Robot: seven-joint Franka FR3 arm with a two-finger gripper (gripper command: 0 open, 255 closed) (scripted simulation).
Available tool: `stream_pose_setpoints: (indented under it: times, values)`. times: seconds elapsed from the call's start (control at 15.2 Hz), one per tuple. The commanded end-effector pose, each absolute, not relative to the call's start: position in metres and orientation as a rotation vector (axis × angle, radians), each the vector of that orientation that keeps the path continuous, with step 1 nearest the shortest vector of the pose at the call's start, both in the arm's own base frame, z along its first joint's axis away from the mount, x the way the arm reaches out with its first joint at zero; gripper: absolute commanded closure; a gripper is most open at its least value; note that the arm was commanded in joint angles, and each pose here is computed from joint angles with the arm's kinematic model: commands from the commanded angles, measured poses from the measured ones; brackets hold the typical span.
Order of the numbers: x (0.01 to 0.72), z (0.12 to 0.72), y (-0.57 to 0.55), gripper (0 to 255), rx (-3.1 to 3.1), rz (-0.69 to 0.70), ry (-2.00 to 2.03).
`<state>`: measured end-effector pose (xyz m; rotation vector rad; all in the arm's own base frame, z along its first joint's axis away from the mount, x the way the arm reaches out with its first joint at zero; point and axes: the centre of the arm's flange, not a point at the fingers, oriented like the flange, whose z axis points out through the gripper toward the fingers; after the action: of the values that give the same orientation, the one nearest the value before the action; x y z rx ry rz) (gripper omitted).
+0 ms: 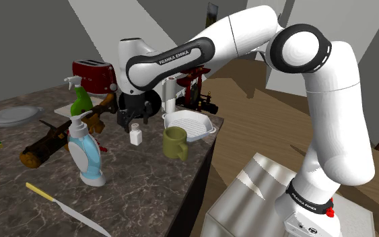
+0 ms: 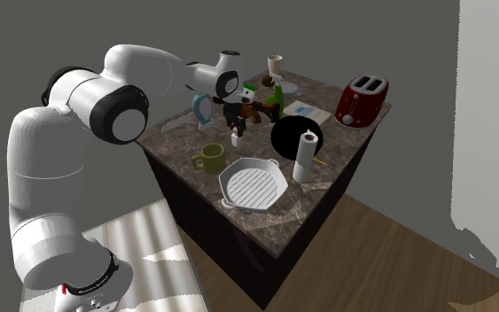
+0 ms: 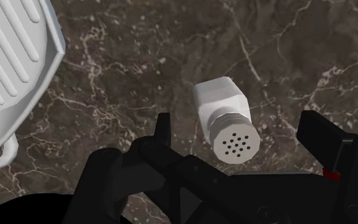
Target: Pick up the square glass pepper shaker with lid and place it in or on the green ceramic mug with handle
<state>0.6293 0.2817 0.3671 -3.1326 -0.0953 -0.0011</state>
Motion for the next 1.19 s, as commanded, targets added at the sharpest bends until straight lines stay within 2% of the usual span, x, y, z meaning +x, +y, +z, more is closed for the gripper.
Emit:
stream_pose_setpoints:
  times: [0.0,0.59,1.12]
  values:
    - [0.629,0.367,0.282,255,-3.133,-0.001,-0.095]
    - [0.629,0.367,0.282,255,-3.133,-0.001,-0.095]
    - [0.629,0.409,0.282,255,-3.133,-0.001,-0.095]
